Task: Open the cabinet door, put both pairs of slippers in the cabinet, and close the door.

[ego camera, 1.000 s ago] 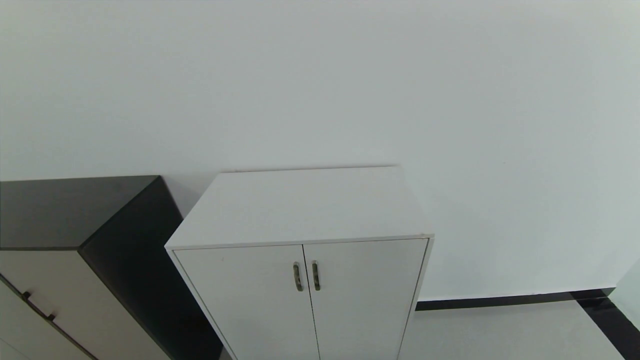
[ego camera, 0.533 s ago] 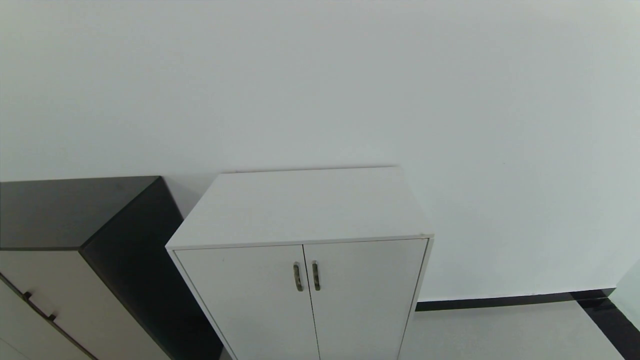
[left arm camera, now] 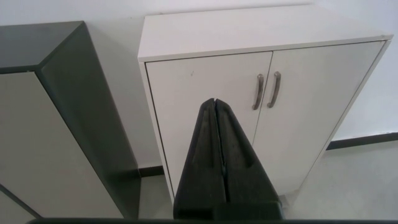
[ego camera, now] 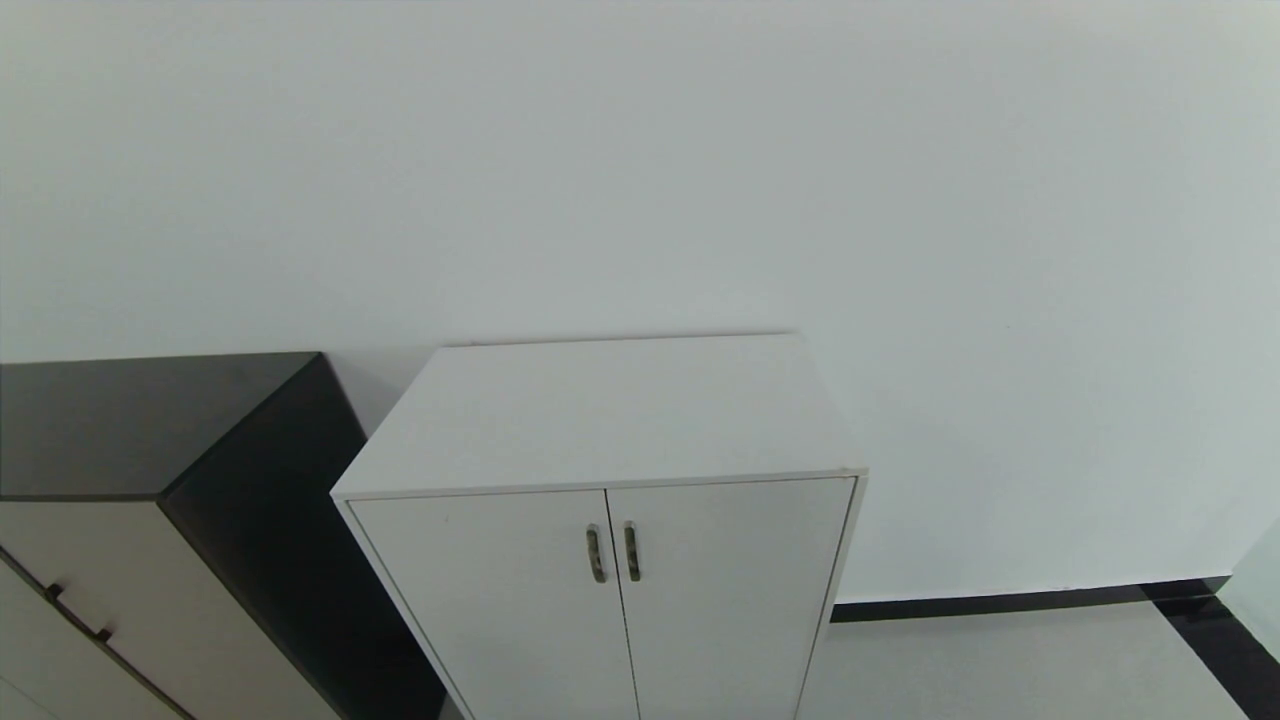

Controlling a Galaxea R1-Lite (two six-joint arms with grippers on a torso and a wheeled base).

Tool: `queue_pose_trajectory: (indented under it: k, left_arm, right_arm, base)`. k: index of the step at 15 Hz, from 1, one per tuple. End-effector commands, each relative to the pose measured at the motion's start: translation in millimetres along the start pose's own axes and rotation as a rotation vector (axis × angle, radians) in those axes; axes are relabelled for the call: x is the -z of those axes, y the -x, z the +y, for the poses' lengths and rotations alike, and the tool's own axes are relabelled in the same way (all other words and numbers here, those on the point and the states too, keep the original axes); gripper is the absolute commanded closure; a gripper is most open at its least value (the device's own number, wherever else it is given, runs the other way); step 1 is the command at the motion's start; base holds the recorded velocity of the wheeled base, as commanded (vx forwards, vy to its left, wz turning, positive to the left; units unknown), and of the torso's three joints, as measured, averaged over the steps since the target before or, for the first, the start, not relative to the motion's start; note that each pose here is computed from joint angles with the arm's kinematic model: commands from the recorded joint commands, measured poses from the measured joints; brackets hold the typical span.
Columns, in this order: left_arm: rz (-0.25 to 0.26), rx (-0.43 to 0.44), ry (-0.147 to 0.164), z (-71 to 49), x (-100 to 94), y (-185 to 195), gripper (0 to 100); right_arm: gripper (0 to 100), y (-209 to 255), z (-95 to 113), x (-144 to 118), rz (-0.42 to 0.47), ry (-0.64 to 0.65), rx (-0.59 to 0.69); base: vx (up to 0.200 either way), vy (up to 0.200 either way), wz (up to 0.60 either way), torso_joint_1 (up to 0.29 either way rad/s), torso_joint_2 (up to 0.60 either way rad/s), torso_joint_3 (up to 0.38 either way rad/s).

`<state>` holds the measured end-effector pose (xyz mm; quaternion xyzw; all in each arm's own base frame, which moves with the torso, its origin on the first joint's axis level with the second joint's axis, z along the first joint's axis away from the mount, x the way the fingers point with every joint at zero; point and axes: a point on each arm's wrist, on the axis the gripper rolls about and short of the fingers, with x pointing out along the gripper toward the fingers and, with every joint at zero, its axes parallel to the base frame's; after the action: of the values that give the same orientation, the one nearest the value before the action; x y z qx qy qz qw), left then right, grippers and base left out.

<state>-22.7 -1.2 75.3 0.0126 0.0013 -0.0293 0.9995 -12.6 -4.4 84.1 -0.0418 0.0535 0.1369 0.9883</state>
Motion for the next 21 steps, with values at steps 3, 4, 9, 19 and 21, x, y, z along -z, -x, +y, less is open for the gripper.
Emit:
queue_pose_trajectory:
  k: [3, 4, 9, 19, 21]
  left_arm:
    - [0.0, 0.0, 0.001, 0.0, 0.0, 0, 100]
    - [0.0, 0.0, 0.001, 0.0, 0.0, 0, 100]
    - [0.0, 0.0, 0.001, 0.0, 0.0, 0, 100]
    - [0.0, 0.0, -0.002, 0.0, 0.0, 0, 100]
    - [0.0, 0.0, -0.001, 0.0, 0.0, 0, 100]
  right_arm:
    - [100, -3, 2, 6, 0.039, -0.048, -0.034]
    - [100, -1, 2, 6, 0.012, -0.058, 0.004]
    - [100, 1, 3, 6, -0.008, -0.07, 0.18]
    - [100, 8, 7, 9, -0.099, -0.073, 0.309]
    - [100, 8, 7, 9, -0.099, -0.073, 0.308]
  base:
    - [0.0, 0.0, 0.0, 0.0, 0.0, 0.0]
    - [0.0, 0.0, 0.0, 0.0, 0.0, 0.0]
    - [0.0, 0.0, 0.0, 0.0, 0.0, 0.0]
    - [0.0, 0.0, 0.0, 0.0, 0.0, 0.0]
    - [0.0, 0.0, 0.0, 0.0, 0.0, 0.0]
